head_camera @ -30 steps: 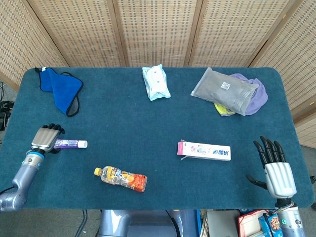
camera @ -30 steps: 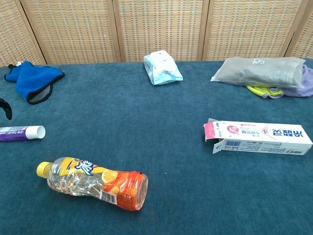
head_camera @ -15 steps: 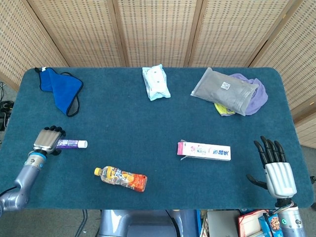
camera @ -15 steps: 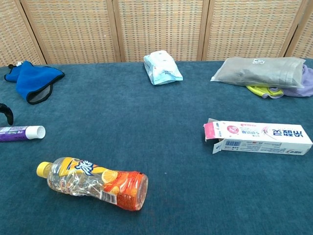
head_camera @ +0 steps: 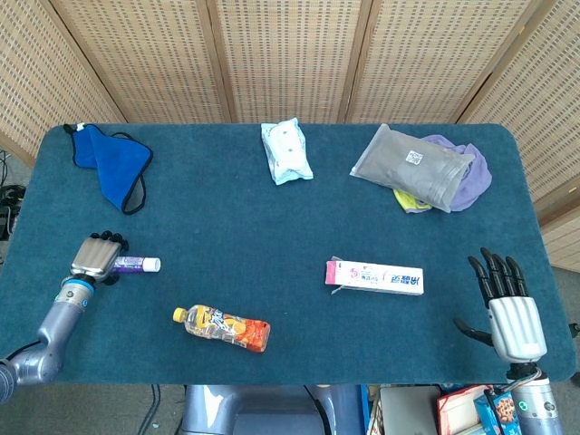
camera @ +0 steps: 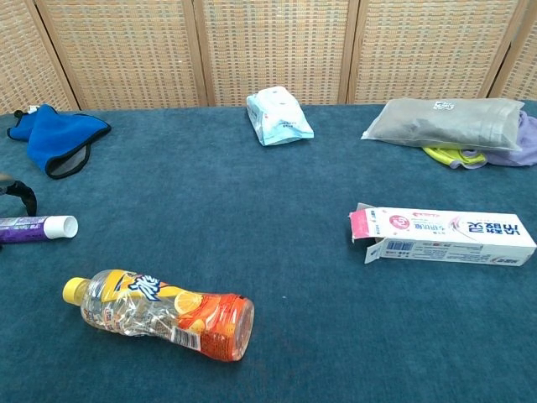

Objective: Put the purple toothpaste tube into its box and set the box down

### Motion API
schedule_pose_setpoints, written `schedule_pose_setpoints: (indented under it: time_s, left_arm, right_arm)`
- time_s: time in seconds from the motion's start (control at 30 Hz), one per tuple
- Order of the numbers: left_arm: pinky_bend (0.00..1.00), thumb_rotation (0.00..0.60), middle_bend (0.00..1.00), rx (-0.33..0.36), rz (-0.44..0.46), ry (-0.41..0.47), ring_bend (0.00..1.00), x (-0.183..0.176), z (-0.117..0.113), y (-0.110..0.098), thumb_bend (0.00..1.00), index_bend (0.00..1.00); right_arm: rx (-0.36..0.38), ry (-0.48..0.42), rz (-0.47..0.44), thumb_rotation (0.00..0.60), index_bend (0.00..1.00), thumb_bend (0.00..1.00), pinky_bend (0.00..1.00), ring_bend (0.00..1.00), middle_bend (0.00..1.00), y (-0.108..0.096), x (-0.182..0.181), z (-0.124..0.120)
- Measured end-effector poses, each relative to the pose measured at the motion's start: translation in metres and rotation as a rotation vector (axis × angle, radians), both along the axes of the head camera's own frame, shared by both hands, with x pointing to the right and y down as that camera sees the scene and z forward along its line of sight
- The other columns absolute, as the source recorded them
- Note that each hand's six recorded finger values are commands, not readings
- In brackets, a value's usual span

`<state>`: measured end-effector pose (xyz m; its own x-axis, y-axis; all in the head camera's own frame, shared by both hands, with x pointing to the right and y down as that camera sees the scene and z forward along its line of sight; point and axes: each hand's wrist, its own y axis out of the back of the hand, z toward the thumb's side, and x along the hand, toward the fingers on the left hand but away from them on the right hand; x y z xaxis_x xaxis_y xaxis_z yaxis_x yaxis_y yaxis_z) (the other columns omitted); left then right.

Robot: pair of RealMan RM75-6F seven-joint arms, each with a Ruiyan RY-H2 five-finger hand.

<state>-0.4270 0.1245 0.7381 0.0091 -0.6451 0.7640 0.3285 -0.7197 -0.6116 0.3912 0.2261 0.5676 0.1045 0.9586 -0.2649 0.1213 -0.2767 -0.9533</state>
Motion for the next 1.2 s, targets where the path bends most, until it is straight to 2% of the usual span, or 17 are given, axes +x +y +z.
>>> schedule_pose_setpoints:
  time_s: [0.1, 0.43, 0.7, 1.2]
  left_arm:
    - [0.28, 0.6, 0.33, 0.004, 0.002, 0.002, 0.24, 0.002, 0.0, 0.0, 0.29, 0.42]
    - [0.36, 0.6, 0.44, 0.031, -0.016, 0.015, 0.34, 0.004, 0.001, -0.001, 0.29, 0.57]
    - [0.44, 0.6, 0.55, 0.083, -0.006, 0.028, 0.44, 0.007, -0.003, -0.007, 0.34, 0.7]
    - [0.46, 0.6, 0.58, 0.17, 0.043, 0.075, 0.47, 0.012, -0.016, -0.017, 0.35, 0.74]
  right_arm:
    - [0.005, -0.002, 0.002, 0.6, 0.0, 0.1, 0.0, 0.0, 0.0, -0.001, 0.001, -0.001]
    - [0.012, -0.005, 0.003, 0.6, 0.0, 0.1, 0.0, 0.0, 0.0, -0.002, 0.001, -0.002]
    - [0.011, -0.004, 0.001, 0.6, 0.0, 0.1, 0.0, 0.0, 0.0, -0.002, 0.001, -0.002]
    - [0.002, -0.005, 0.003, 0.6, 0.0, 0.1, 0.0, 0.0, 0.0, -0.002, 0.001, 0.0]
